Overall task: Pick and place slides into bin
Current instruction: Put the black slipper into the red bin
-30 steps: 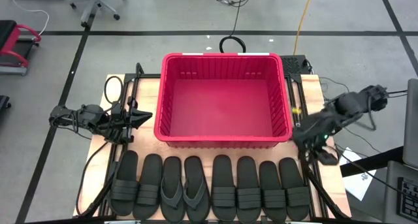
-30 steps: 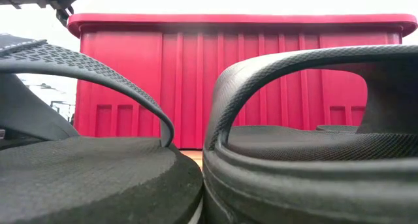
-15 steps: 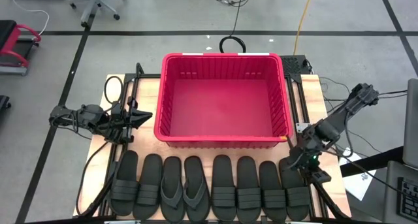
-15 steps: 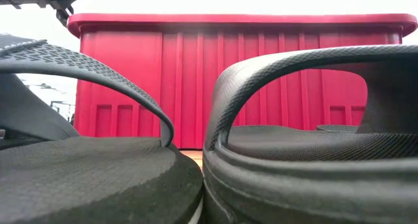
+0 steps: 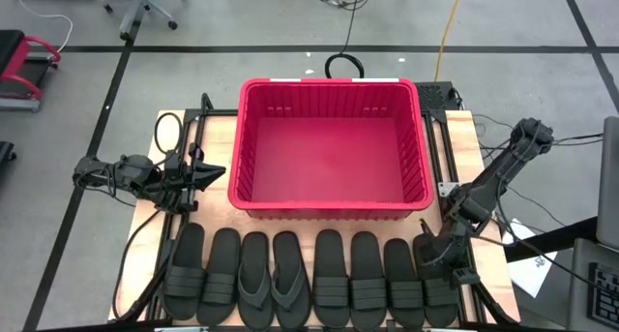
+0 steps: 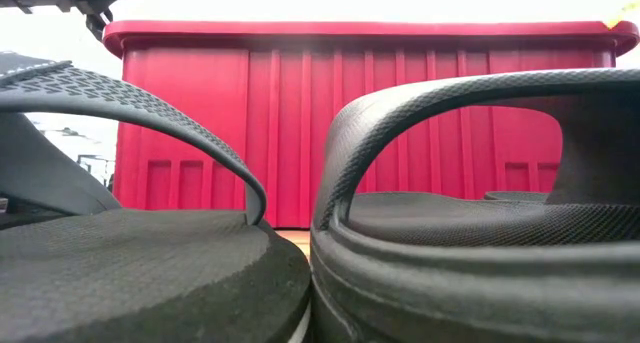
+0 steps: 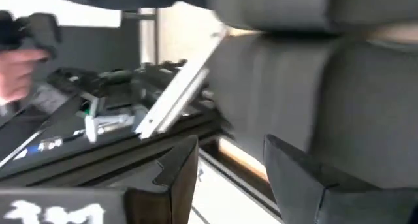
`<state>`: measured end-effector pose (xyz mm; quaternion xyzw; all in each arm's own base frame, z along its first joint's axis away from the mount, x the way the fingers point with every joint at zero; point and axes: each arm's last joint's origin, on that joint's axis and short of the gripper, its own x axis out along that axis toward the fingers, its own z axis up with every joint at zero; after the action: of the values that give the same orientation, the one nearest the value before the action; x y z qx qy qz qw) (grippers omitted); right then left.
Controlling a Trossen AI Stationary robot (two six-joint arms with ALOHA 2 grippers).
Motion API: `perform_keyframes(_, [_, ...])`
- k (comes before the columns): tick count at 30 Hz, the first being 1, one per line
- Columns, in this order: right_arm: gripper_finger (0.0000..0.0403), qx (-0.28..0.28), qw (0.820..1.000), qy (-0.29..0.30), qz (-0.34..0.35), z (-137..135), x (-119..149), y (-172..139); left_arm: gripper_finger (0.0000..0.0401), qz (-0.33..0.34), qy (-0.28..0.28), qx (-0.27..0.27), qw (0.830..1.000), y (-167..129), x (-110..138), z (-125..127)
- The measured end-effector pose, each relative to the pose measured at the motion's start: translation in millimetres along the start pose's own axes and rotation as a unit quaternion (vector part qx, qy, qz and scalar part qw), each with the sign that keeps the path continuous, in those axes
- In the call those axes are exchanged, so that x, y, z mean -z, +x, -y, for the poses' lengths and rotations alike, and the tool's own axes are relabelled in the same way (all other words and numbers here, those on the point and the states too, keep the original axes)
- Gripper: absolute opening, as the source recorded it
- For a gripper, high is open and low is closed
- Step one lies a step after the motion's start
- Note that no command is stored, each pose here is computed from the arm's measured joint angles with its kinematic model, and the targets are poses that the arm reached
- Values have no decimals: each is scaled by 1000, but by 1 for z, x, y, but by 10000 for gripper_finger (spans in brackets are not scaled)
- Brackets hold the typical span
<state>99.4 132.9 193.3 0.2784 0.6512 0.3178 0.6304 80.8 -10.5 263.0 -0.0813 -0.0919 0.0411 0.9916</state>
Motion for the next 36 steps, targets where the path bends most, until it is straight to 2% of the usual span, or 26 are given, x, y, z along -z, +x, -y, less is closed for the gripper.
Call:
perform_keyframes(6, [167, 43, 997, 0, 57, 6, -1, 0, 26, 0, 0, 0, 1000, 0, 0, 0])
perform_keyframes(15, [167, 63, 997, -10, 49, 20, 2, 13, 26, 0, 0, 0, 1000, 0, 0, 0])
perform_keyframes(19, [167, 45, 998, 4, 46, 29, 7, 25, 26, 0, 0, 0, 1000, 0, 0, 0])
perform_keyframes(29, [164, -68, 995, 39, 57, 45, 19, 43, 26, 0, 0, 0, 1000, 0, 0, 0])
perform_keyframes(33, [127, -98, 992, 41, 67, 44, 18, 43, 26, 0, 0, 0, 1000, 0, 0, 0])
perform_keyframes(36, [61, -99, 992, 32, 69, 44, 18, 43, 26, 0, 0, 0, 1000, 0, 0, 0])
